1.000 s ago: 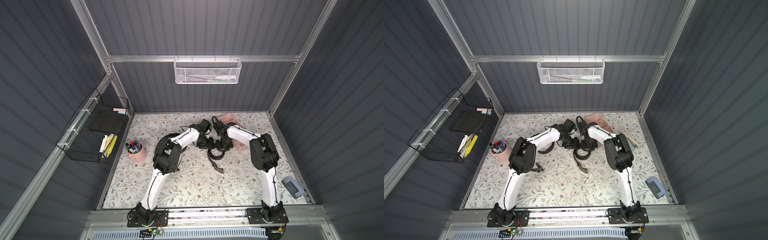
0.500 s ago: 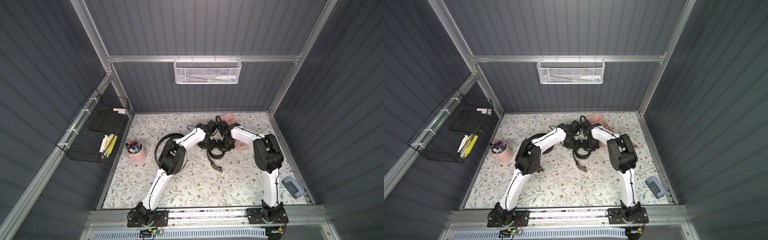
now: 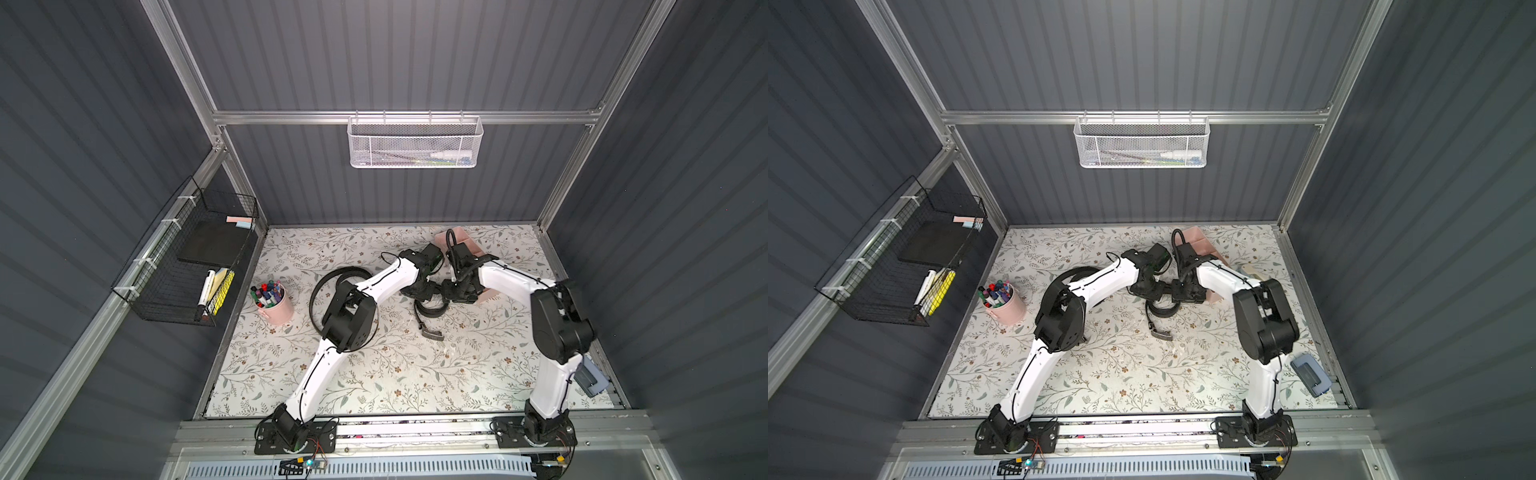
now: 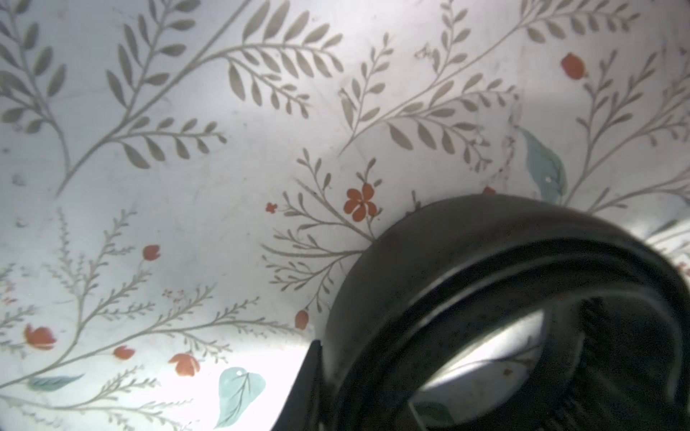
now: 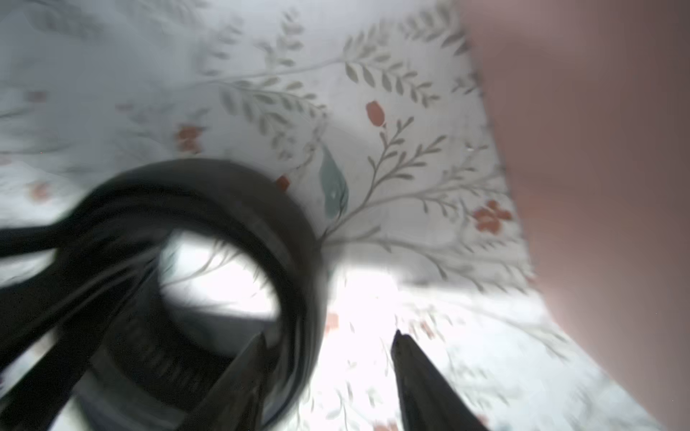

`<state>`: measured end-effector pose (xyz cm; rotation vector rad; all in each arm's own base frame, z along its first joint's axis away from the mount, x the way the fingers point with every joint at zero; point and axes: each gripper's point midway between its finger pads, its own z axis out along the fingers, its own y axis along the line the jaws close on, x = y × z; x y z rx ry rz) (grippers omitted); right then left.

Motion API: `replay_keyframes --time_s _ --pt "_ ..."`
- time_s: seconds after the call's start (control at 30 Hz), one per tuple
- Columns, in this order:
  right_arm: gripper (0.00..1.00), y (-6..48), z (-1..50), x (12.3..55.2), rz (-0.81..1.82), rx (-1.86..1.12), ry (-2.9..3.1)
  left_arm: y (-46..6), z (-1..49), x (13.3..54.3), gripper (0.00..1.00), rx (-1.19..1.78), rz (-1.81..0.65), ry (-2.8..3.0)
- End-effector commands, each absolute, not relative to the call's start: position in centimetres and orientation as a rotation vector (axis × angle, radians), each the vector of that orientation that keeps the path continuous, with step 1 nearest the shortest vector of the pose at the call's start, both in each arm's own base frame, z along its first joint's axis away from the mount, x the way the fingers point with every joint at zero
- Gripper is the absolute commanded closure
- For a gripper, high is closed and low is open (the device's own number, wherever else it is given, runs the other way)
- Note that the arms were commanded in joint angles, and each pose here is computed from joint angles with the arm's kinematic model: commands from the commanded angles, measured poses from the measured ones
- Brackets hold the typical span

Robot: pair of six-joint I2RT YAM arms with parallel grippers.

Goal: Place the belts into the storage roll
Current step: Roll the belt at the center of the board, then pick up the belt from the center of the board.

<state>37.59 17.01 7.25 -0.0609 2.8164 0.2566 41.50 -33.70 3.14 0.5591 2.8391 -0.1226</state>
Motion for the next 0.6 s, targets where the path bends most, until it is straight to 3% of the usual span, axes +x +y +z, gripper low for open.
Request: replay_keyframes --time_s 0.0,0.23,0.4,0.57 --pt "0.42 18.3 12.0 38.0 0.424 -0.128 2.638 -31.0 2.9 39.9 0.97 0.610 0.041 2.888" --pt "0.41 19.8 12.6 34.7 0.657 -0.250 2.472 -29.9 4.3 39.1 0.97 0.658 0.074 2.880" --pt "0.42 24.0 13.6 31.6 0.965 -0.565 2.352 -28.8 5.2 38.7 0.97 0.711 0.143 2.875" --pt "0.41 27.6 12.3 29.1 0.852 -0.943 2.222 -28.5 5.8 38.5 0.96 0.707 0.168 2.901"
